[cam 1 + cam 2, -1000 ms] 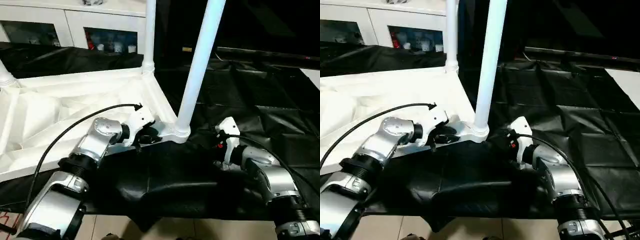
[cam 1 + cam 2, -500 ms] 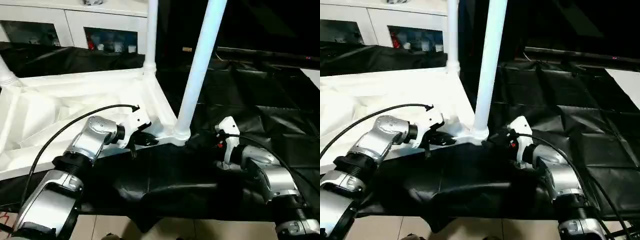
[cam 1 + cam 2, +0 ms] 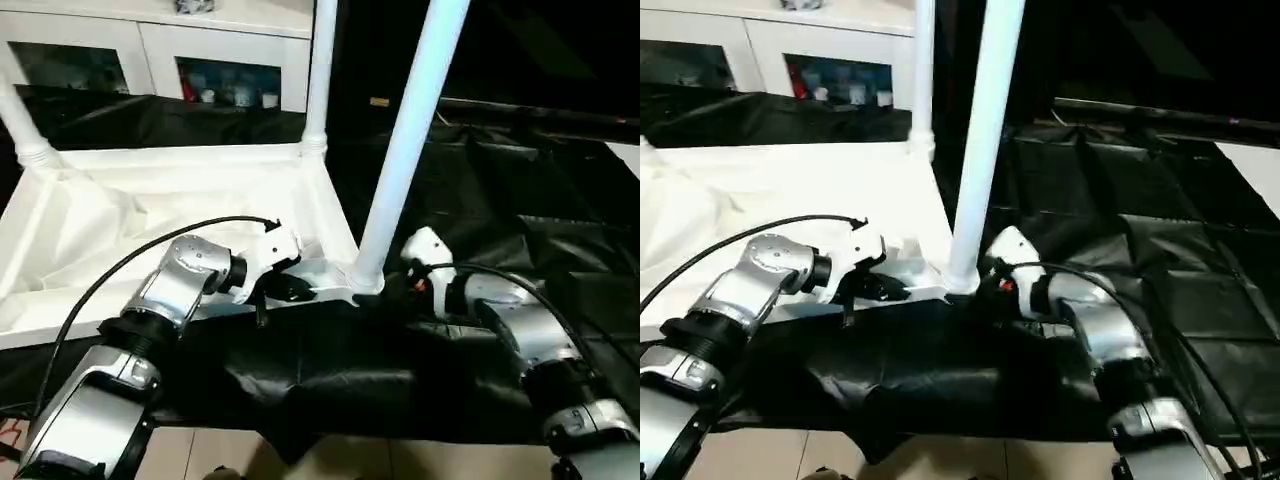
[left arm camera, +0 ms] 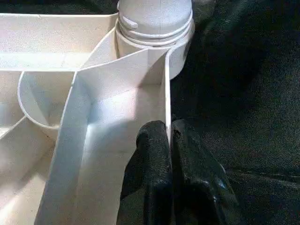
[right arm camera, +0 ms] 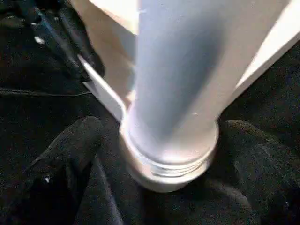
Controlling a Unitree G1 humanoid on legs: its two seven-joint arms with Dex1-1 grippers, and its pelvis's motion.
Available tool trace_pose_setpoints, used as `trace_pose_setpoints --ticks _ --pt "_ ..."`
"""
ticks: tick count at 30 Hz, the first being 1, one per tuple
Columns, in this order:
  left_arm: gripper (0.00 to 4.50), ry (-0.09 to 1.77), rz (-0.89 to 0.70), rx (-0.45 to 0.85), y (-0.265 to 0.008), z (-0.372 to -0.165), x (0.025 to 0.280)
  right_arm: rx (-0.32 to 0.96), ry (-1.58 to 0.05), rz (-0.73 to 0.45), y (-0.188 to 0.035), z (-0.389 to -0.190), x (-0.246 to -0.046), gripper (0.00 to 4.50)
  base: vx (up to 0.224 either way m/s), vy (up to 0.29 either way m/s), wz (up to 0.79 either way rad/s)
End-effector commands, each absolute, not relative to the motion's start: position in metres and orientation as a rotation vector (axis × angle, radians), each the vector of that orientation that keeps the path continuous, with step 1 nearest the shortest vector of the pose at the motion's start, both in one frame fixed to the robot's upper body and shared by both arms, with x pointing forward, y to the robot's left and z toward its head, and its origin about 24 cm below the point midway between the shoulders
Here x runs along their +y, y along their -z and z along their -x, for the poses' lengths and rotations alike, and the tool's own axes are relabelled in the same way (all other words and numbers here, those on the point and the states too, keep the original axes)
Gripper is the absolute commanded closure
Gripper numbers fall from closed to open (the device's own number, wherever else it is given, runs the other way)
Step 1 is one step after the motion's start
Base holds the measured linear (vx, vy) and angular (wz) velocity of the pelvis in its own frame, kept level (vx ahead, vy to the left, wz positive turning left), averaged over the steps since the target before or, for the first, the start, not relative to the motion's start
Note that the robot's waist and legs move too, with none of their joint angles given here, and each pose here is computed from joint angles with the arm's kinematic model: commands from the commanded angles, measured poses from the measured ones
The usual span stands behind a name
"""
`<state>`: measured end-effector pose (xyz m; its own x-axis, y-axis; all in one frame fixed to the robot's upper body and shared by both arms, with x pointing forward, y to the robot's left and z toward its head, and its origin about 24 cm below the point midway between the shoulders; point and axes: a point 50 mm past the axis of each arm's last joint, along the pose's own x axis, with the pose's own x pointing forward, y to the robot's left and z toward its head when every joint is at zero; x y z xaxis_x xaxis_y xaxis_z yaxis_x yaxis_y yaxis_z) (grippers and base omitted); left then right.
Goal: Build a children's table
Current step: Rotate leg to tighten
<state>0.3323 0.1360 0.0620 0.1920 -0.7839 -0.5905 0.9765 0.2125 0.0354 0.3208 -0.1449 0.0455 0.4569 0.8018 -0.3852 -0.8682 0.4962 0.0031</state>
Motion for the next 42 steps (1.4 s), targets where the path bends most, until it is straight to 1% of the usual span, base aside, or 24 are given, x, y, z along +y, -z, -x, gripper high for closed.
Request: trace_pose_setpoints --ticks 1,2,3,7,8,9,11,14,17,18,21,23,25,26,27,28,30,31,32,33,35,38,40,42 --pt "4.50 1.355 -0.459 0.552 -0.053 -0.325 0.132 0.342 -1.019 0.200 -0.050 -0.326 -0.147 0.36 0.000 0.000 0.00" --pt "4.50 1.356 -0.459 0.551 -0.053 -0.324 0.132 0.338 -1.014 0.189 -0.051 -0.327 -0.146 0.42 0.000 0.000 0.00" --pt "4.50 1.358 -0.459 0.551 -0.053 -0.324 0.132 0.336 -1.013 0.186 -0.051 -0.329 -0.146 0.68 0.000 0.000 0.00" --pt "4.50 1.364 -0.456 0.552 -0.053 -0.323 0.133 0.323 -1.043 0.172 -0.051 -0.330 -0.143 0.83 0.000 0.000 0.00" --pt "4.50 1.364 -0.456 0.552 -0.053 -0.323 0.133 0.320 -1.050 0.164 -0.051 -0.331 -0.142 1.10 0.000 0.000 0.00" --pt "4.50 1.364 -0.455 0.553 -0.053 -0.323 0.133 0.321 -1.055 0.156 -0.051 -0.331 -0.141 1.10 0.000 0.000 0.00" --pt "4.50 1.364 -0.455 0.554 -0.052 -0.323 0.133 0.322 -1.060 0.151 -0.051 -0.331 -0.140 1.24 0.000 0.000 0.00" --pt "4.50 1.353 -0.456 0.553 -0.052 -0.323 0.134 0.331 -1.070 0.137 -0.048 -0.331 -0.137 1.59 0.000 0.000 0.00" --pt "4.50 1.349 -0.453 0.551 -0.052 -0.323 0.134 0.330 -1.073 0.129 -0.047 -0.331 -0.136 1.70 0.000 0.000 0.00" --pt "4.50 1.346 -0.452 0.550 -0.052 -0.323 0.134 0.325 -1.074 0.116 -0.047 -0.331 -0.135 1.81 0.000 0.000 0.00" --pt "4.50 1.305 -0.439 0.537 -0.051 -0.325 0.133 0.336 -1.072 0.081 -0.042 -0.329 -0.130 1.83 0.000 0.000 0.00" --pt "4.50 1.225 -0.432 0.519 -0.050 -0.330 0.128 0.365 -1.026 0.070 -0.033 -0.328 -0.126 1.84 0.000 0.000 0.00" --pt "4.50 1.208 -0.431 0.515 -0.050 -0.331 0.127 0.371 -1.012 0.072 -0.031 -0.328 -0.126 1.84 0.000 0.000 0.00" --pt "4.50 1.164 -0.426 0.505 -0.051 -0.334 0.124 0.383 -0.949 0.069 -0.027 -0.331 -0.124 1.84 0.000 0.000 0.00" --pt "4.50 1.102 -0.417 0.483 -0.052 -0.339 0.118 0.399 -0.828 0.055 -0.022 -0.336 -0.121 1.84 0.000 0.000 0.00" --pt "4.50 1.102 -0.417 0.483 -0.052 -0.339 0.118 0.399 -0.828 0.055 -0.022 -0.336 -0.121 1.84 0.000 0.000 0.00" --pt "4.50 0.999 -0.378 0.446 -0.057 -0.347 0.099 0.450 -0.598 0.002 -0.011 -0.344 -0.108 1.84 0.000 0.000 0.00" --pt "4.50 0.999 -0.378 0.446 -0.057 -0.347 0.099 0.450 -0.598 0.002 -0.011 -0.344 -0.108 1.84 0.000 0.000 0.00" --pt "4.50 0.981 -0.368 0.437 -0.058 -0.348 0.088 0.476 -0.526 -0.011 -0.008 -0.346 -0.099 1.84 0.000 0.000 0.00" --pt "4.50 0.984 -0.367 0.436 -0.058 -0.347 0.084 0.477 -0.518 -0.009 -0.008 -0.346 -0.094 1.84 0.000 0.000 0.00" --pt "4.50 1.020 -0.375 0.435 -0.056 -0.344 0.073 0.453 -0.548 0.028 -0.010 -0.346 -0.077 1.84 0.000 0.000 0.00" --pt "4.50 1.063 -0.397 0.440 -0.053 -0.340 0.069 0.411 -0.604 0.064 -0.015 -0.346 -0.068 1.84 0.000 0.000 0.00" --pt "4.50 1.074 -0.406 0.437 -0.053 -0.339 0.069 0.399 -0.611 0.055 -0.017 -0.347 -0.068 1.15 0.000 0.000 0.00" --pt "4.50 1.098 -0.420 0.428 -0.053 -0.338 0.073 0.393 -0.611 0.011 -0.020 -0.350 -0.073 1.09 0.000 0.000 0.00"
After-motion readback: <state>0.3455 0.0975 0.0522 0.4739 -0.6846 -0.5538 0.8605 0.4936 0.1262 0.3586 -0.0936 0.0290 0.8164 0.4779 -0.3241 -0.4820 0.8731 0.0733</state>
